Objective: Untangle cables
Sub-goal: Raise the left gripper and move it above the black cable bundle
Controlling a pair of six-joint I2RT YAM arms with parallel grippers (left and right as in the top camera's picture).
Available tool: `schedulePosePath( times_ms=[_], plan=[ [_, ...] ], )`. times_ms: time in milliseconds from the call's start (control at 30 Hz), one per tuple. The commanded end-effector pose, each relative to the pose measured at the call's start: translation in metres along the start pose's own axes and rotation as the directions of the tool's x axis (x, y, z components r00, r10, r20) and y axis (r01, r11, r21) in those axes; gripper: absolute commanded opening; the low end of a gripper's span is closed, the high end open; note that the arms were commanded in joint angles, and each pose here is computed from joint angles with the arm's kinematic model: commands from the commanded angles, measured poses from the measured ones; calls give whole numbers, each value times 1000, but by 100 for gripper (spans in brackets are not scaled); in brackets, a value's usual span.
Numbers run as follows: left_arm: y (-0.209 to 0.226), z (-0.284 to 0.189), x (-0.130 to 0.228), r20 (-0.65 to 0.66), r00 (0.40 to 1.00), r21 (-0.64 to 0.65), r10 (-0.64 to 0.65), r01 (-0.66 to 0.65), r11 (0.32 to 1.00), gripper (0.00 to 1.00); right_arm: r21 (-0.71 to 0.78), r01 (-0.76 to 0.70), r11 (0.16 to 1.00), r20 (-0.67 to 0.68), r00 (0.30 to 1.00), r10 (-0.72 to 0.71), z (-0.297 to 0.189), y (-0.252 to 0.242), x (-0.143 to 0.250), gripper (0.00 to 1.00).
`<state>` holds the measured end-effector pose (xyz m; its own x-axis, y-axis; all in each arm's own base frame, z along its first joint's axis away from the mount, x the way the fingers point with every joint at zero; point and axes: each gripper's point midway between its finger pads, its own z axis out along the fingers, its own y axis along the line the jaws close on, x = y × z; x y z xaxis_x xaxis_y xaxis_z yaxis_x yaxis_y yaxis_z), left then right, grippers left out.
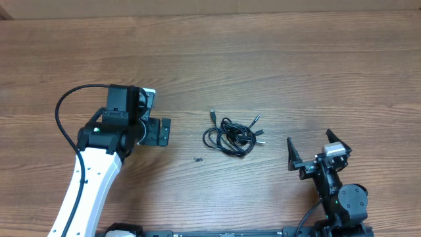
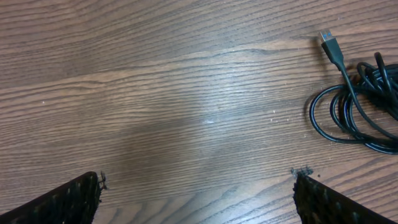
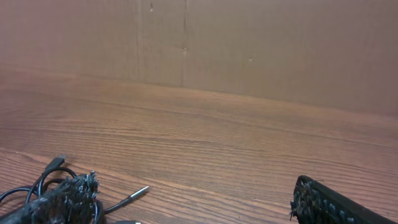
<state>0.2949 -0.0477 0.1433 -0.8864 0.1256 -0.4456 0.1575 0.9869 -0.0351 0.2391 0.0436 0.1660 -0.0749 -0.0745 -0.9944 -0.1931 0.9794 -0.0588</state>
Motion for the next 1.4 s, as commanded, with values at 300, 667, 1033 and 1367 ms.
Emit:
schedulePosePath(
  times_ms=[300,667,1033,1367],
  plan=[
    [-1,-6,-12,35,999,4,22,-22,1000,100,2,0,1000,11,1000,0,0,-1,-1,100],
    [-1,-6,-15,46,999,4,22,-23,1000,100,2,0,1000,11,1000,0,0,-1,-1,100],
    [-3,-6,-17,55,998,12,20,-21,1000,100,2,0,1000,11,1000,0,0,-1,-1,100],
    [-5,-6,-17,54,998,27,23,-24,999,100,2,0,1000,11,1000,0,0,-1,-1,100]
  ],
)
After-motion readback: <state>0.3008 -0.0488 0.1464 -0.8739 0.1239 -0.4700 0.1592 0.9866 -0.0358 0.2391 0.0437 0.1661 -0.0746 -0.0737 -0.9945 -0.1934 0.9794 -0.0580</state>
